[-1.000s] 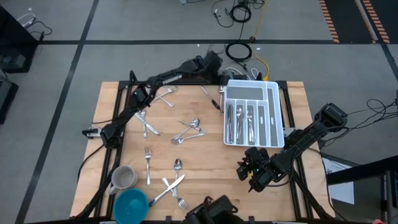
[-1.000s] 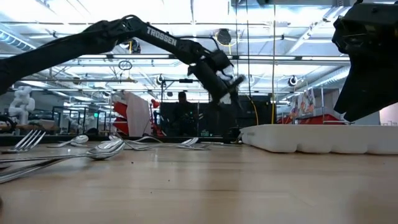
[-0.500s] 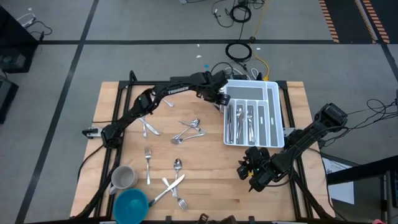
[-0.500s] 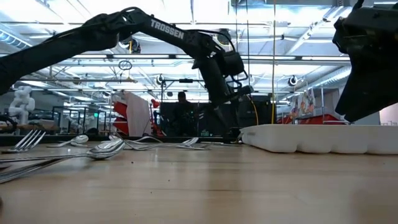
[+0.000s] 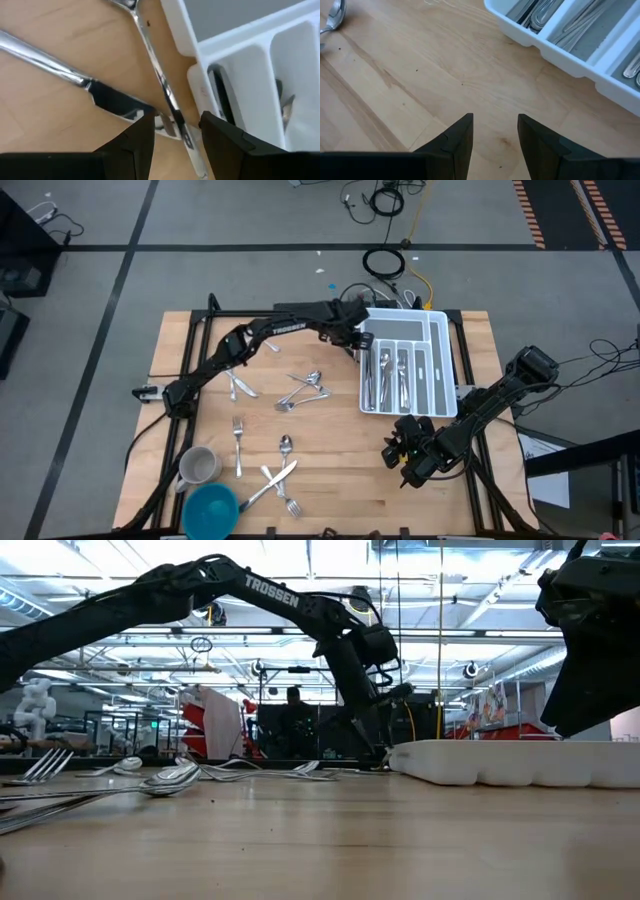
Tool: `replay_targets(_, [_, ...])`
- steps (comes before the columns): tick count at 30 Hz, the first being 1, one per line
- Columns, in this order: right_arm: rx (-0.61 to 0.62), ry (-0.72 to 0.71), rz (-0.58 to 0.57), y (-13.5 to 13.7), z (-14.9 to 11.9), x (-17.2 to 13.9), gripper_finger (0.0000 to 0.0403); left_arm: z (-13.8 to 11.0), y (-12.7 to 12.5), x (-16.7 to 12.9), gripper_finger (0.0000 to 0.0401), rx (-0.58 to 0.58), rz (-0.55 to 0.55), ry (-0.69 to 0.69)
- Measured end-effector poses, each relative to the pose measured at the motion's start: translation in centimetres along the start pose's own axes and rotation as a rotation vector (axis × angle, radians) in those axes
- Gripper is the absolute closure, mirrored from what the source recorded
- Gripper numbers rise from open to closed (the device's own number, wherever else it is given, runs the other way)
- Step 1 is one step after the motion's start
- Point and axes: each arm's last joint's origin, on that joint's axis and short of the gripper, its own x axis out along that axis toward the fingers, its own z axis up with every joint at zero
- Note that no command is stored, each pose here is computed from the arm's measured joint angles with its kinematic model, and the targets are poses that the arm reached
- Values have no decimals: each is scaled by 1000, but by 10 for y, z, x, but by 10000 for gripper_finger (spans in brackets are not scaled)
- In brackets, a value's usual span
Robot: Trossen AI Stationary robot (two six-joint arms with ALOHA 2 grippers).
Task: Sort silverware
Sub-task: Put the spoon into the silverware tray
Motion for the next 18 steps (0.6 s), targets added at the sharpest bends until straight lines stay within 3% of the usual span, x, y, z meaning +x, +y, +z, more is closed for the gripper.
replay_targets(4, [1, 1, -1, 0, 0, 0, 257, -3, 4, 1, 237, -20, 51, 10])
replay_targets(18, [-13, -1, -14, -2, 0, 0, 257, -8, -8, 2, 238, -3, 37, -41])
